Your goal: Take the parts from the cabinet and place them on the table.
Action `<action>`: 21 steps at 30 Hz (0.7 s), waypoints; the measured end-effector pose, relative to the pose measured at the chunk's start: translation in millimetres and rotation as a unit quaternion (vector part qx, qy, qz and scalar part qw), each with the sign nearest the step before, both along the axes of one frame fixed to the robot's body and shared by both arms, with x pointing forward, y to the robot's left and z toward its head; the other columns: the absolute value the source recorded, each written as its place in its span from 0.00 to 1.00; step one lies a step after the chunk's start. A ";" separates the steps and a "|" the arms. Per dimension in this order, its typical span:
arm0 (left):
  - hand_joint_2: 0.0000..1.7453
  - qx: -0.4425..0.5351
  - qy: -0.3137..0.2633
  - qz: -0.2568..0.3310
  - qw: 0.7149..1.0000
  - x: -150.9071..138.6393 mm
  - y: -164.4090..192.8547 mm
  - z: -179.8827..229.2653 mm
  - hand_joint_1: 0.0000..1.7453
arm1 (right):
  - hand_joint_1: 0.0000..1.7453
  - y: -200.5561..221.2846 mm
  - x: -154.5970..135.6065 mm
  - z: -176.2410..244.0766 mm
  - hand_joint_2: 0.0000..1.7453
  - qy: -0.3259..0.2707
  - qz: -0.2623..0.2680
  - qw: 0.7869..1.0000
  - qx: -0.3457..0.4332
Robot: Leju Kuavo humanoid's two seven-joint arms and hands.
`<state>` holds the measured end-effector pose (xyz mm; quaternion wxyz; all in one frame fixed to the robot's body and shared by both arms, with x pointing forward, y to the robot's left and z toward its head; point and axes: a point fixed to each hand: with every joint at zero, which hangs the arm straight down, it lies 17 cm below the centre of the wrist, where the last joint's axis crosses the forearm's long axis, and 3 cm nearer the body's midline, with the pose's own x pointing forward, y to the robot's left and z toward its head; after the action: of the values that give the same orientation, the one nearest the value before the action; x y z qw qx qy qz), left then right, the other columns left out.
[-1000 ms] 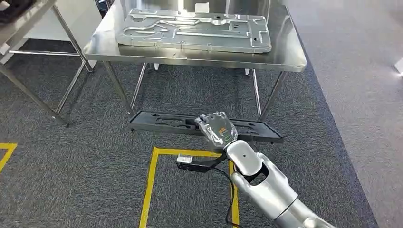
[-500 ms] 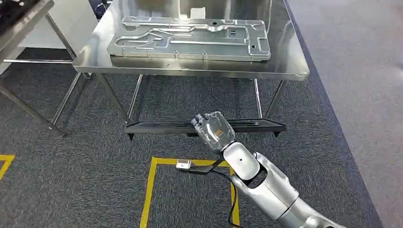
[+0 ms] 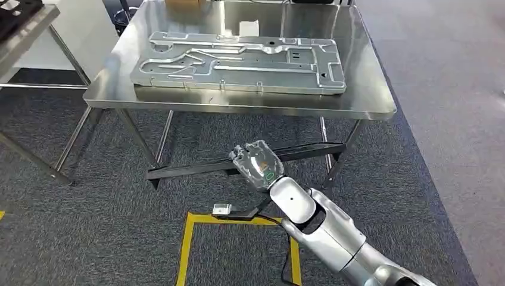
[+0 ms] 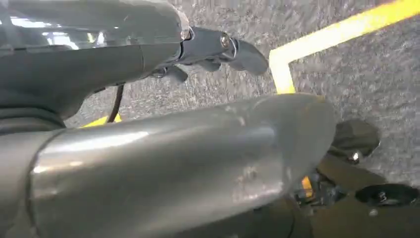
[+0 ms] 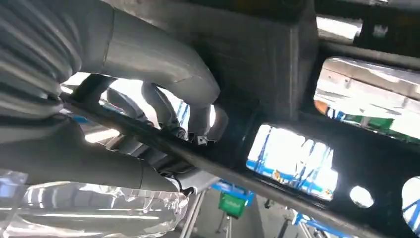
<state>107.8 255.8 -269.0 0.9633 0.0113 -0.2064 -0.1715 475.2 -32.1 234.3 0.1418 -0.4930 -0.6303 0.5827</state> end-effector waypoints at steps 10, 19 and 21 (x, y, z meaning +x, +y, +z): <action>0.00 -0.003 0.002 0.000 1.000 -2.1 -3.5 -0.2 0.00 | 1.00 -1.4 1.7 -4.4 1.00 0.004 -0.003 1.000 -0.004; 0.00 -0.002 -0.001 0.001 1.000 2.0 -2.6 0.4 0.00 | 1.00 -0.8 4.1 5.8 1.00 -0.005 0.003 1.000 -0.004; 0.00 -0.002 0.002 0.001 1.000 -1.3 -2.6 -0.2 0.00 | 1.00 -0.9 3.5 7.7 1.00 -0.006 0.006 1.000 -0.005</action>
<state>106.5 253.2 -269.2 0.9638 0.0093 -0.2052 -0.1698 478.7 -33.0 242.0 0.1318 -0.4938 -0.6311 0.5836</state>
